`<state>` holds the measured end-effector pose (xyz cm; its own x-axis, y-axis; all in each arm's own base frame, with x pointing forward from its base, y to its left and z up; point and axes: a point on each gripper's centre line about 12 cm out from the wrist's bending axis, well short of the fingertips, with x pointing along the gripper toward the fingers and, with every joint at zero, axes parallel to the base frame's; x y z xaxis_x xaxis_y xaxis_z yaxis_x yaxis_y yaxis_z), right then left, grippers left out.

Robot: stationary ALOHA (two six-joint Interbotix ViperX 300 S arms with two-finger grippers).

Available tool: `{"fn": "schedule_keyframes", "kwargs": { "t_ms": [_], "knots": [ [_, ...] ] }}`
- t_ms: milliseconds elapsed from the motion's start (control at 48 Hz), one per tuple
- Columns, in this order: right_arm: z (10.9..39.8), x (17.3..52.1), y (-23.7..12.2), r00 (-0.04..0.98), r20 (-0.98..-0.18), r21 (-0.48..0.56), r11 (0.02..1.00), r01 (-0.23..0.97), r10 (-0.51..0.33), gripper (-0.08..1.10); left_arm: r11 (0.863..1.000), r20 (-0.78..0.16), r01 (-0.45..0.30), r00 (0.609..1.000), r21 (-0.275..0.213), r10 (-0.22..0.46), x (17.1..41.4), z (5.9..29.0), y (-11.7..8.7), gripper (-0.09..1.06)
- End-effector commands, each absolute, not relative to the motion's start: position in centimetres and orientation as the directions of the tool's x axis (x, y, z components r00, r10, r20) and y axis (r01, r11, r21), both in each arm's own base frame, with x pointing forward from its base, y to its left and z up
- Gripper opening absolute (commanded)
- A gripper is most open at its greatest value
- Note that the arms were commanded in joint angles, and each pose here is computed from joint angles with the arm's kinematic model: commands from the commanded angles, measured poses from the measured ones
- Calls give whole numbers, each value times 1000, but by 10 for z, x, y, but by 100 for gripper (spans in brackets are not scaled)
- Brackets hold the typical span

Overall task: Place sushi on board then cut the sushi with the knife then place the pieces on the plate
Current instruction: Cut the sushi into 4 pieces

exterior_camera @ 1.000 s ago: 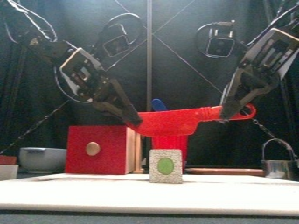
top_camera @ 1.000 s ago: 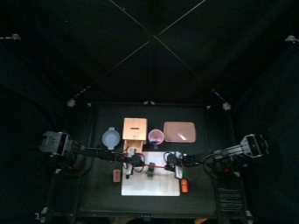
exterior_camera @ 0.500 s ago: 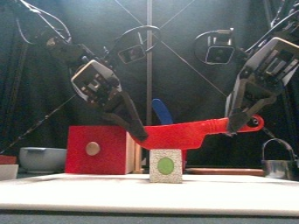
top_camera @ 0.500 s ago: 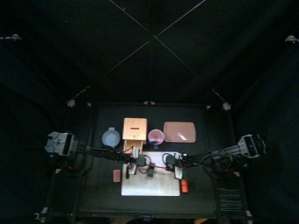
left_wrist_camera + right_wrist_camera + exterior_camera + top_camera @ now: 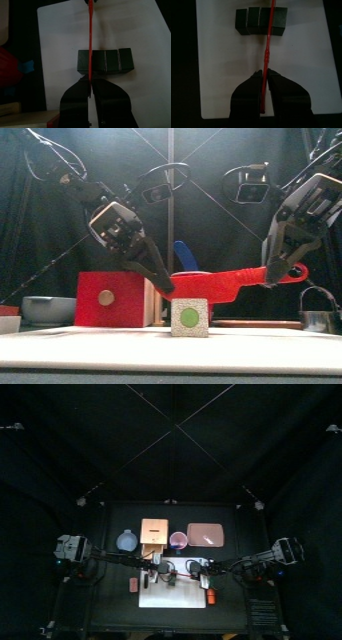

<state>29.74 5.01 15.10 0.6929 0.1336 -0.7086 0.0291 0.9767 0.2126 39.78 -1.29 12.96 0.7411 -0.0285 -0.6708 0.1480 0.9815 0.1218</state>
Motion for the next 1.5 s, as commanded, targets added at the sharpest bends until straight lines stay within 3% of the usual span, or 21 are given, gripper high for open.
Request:
{"fn": "schedule_keyframes", "kwargs": {
  "t_ms": [21, 333, 1500],
  "knots": [
    [159, 299, 56, 711, -687, 215, 977, 2, 150, 47, 984, -644, 123, 765, 132, -9, 407, 141, -3, 38],
    [150, 300, 59, 688, -710, 209, 978, 1, 151, 47, 977, -715, 148, 699, 152, 5, 406, 128, -2, 38],
    [125, 303, 71, 625, -763, 201, 979, -10, 163, 46, 967, -789, 204, 615, 153, -5, 405, 111, -20, 38]
  ]
}}
